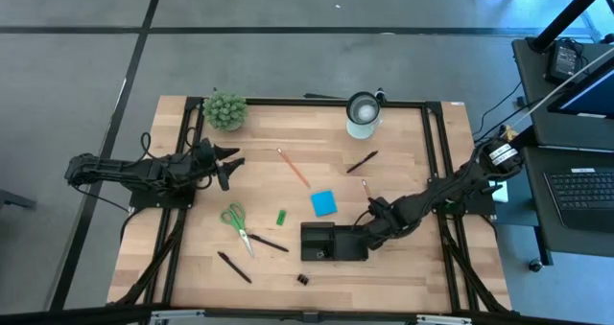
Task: Pick and place office supplies into organizer
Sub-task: Put the right pencil into the top left slot of the desk organizer
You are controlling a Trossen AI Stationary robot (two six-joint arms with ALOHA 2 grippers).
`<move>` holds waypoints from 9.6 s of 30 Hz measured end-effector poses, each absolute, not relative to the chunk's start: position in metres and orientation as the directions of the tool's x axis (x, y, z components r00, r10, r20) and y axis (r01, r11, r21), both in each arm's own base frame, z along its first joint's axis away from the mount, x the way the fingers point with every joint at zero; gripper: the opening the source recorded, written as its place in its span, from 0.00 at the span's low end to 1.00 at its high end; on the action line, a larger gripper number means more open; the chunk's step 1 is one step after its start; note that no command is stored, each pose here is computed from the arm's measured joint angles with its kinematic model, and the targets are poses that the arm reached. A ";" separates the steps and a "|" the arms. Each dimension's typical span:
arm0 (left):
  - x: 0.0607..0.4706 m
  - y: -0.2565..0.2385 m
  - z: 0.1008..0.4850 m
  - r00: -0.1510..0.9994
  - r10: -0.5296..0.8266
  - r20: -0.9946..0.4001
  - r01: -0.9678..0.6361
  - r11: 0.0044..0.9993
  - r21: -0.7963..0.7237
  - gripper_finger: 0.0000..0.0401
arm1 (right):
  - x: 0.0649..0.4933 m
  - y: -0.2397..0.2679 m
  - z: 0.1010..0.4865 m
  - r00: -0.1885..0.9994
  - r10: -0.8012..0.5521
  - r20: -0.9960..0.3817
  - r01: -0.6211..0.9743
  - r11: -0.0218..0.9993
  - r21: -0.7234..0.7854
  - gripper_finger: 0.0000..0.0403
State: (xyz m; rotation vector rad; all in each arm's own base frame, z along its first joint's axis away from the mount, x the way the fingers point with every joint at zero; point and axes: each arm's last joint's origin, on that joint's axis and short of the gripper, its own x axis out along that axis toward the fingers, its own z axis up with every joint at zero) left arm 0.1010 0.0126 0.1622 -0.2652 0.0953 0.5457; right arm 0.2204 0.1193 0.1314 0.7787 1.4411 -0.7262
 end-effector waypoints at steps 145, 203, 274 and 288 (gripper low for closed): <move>0.409 0.046 0.136 0.698 0.078 -0.711 0.278 0.886 0.371 0.13 | 0.254 0.041 0.126 0.080 -0.009 -0.997 0.494 0.869 0.031 0.00; 0.320 -0.033 0.280 0.649 0.490 -0.582 0.311 0.528 0.790 0.05 | 0.218 0.028 0.231 0.170 -0.454 -0.875 0.682 0.695 -0.228 0.31; 0.310 -0.168 0.223 0.722 0.482 -0.496 0.659 -0.261 0.706 0.05 | 0.227 0.030 0.233 0.262 -0.443 -0.857 0.748 0.654 -0.109 0.31; 0.317 -0.162 0.217 0.708 0.471 -0.527 0.678 -0.242 0.694 0.05 | 0.230 0.030 0.234 0.286 -0.439 -0.852 0.750 0.656 -0.087 0.31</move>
